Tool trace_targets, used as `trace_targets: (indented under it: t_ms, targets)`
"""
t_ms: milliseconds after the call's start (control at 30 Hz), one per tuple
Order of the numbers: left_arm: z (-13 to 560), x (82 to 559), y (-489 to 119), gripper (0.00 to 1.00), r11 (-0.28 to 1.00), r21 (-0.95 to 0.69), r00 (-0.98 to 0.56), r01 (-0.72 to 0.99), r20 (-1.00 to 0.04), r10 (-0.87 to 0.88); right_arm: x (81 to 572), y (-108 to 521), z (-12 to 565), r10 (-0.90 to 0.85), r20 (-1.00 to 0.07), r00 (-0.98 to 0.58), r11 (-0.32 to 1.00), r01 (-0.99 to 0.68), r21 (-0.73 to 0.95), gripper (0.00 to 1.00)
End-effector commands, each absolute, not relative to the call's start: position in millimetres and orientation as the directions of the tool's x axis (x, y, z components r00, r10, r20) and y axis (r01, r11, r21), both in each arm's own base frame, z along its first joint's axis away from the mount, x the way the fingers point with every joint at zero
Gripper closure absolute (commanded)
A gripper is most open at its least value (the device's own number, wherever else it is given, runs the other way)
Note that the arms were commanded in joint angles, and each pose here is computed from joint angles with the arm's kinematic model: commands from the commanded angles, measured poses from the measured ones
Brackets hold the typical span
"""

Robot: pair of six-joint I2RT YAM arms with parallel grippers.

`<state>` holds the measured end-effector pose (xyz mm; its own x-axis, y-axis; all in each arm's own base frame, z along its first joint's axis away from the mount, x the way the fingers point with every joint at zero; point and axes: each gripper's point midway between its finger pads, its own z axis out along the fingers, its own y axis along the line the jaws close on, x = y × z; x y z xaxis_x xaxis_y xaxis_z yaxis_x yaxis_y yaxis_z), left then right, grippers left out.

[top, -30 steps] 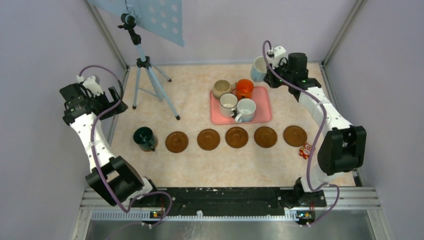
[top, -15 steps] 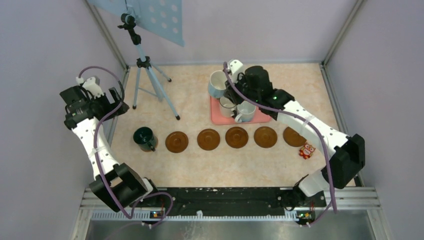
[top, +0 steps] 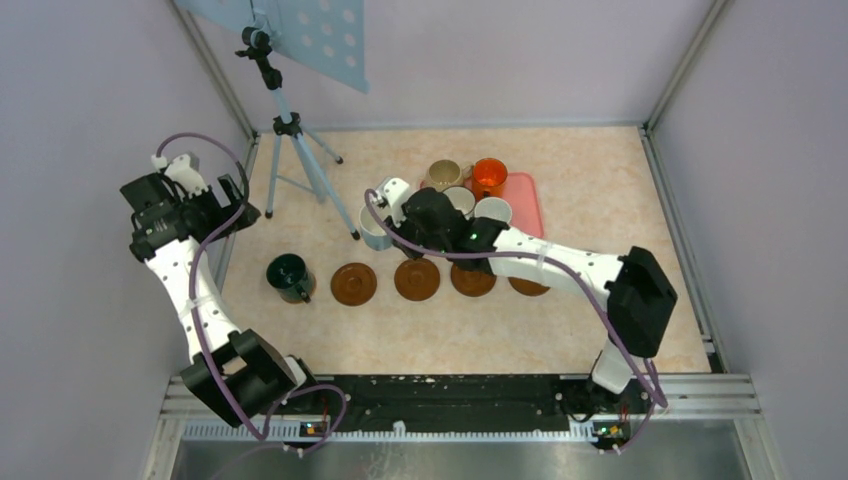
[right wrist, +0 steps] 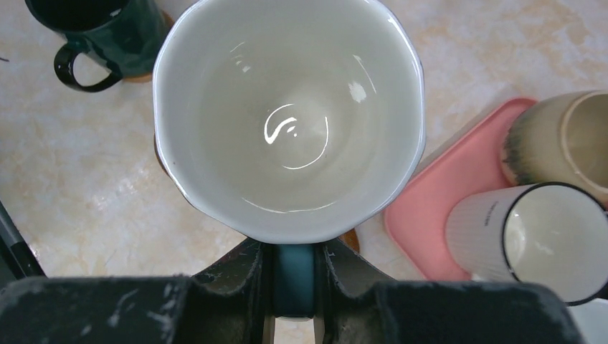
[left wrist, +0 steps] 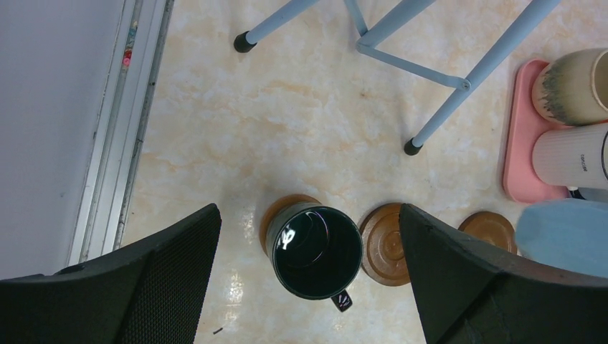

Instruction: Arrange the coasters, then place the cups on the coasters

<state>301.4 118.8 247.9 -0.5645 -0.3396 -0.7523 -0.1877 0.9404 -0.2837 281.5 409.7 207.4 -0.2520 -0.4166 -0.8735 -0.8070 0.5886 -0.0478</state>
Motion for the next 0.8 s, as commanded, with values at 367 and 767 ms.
trace_targets:
  t_ms: [367, 767]
  targets:
    - [261.9, 306.0, 116.8, 0.01, 0.95, -0.269, -0.513, -0.157, -0.8, -0.312, 254.8, 507.6, 235.6, -0.22, -0.945, -0.242, 0.615, -0.786, 0.058, 1.0]
    - [257.8, 303.4, 117.5, 0.01, 0.955, -0.252, -0.524, -0.157, -0.798, -0.297, 233.8, 531.0, 206.4, -0.231, -0.941, -0.245, 0.689, -0.724, 0.019, 1.0]
